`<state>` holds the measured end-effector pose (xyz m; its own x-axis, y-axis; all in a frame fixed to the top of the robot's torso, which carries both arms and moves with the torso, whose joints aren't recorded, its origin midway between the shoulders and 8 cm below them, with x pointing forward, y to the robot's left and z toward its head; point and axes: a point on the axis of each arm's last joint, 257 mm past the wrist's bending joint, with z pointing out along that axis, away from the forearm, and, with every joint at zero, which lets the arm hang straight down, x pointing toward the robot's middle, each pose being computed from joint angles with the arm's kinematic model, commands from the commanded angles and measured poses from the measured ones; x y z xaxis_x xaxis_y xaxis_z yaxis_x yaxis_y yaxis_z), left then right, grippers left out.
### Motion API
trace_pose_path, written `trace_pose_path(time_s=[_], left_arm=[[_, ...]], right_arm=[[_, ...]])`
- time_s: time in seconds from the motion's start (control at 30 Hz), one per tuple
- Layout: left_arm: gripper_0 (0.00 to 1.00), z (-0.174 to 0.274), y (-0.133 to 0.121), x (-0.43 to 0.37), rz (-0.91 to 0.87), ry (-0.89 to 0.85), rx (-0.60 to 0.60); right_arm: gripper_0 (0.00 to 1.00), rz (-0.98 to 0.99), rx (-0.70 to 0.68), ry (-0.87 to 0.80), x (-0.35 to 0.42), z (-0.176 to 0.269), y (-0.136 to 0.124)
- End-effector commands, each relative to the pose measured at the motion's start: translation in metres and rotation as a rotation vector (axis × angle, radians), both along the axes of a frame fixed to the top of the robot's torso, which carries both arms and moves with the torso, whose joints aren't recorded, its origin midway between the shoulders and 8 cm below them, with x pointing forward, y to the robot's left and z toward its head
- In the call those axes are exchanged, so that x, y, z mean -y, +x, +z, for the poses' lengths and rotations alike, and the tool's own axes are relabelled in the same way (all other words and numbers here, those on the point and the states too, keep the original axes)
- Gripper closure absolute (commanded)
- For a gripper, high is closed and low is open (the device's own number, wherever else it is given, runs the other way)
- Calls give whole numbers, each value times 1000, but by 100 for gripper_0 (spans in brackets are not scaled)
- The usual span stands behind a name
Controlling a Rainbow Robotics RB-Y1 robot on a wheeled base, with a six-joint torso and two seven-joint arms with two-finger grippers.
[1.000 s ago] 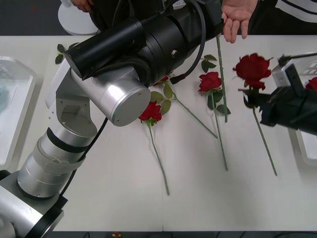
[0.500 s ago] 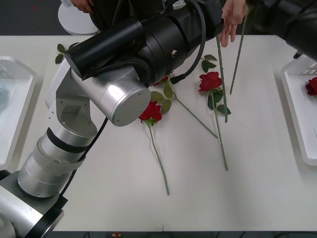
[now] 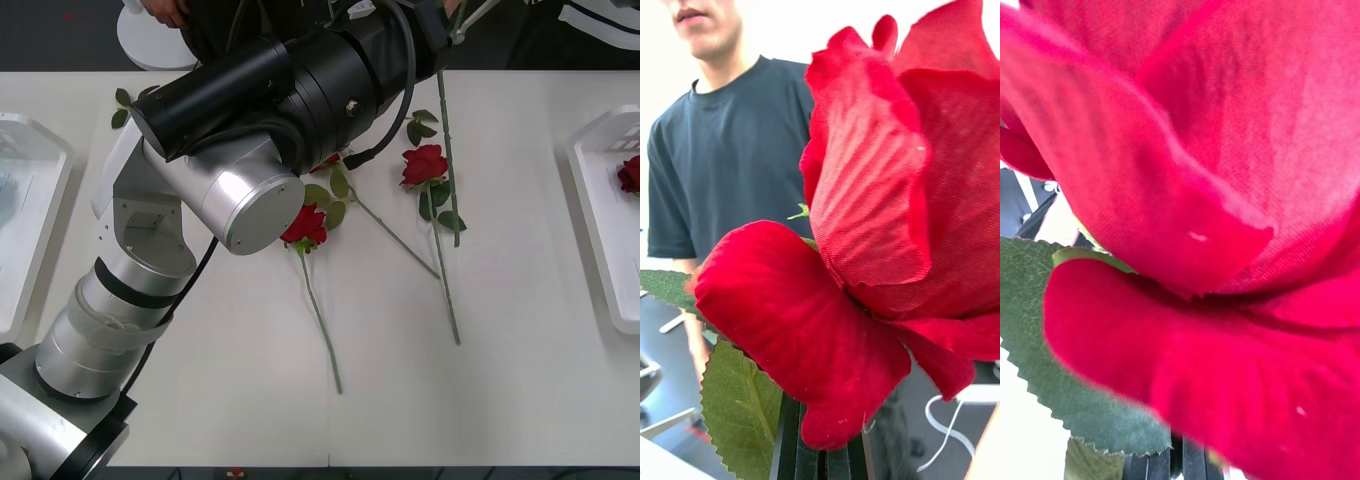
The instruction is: Place the red flowers into the right box and the blue flowers into the left box. If a person shows an open palm, hand one flower to the person first, then continue sorting.
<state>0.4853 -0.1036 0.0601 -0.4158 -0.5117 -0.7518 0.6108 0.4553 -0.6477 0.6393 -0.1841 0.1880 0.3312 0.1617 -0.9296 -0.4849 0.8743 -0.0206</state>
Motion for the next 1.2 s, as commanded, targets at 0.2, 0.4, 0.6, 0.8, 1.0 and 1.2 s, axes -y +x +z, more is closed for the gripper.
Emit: trace_pose_path(time_s=[0.2,0.4,0.6,0.8,1.0,1.2], left_arm=[[100,22,-19,12,-32,-21,60],[100,22,-19,12,-32,-21,60],[100,22,-19,12,-32,-21,60],[100,22,-19,12,-32,-21,60],[100,22,-19,12,-32,-21,60],[100,22,-19,12,-32,-21,60]], right_arm=[[100,-19,184,-33,-53,88,10],[100,-44,191,-22,-65,101,25],[100,-36,189,-22,-75,99,27],[100,-29,186,-18,-79,97,26],[54,-14,150,-31,-84,89,29],[15,-2,131,-20,-86,87,30]])
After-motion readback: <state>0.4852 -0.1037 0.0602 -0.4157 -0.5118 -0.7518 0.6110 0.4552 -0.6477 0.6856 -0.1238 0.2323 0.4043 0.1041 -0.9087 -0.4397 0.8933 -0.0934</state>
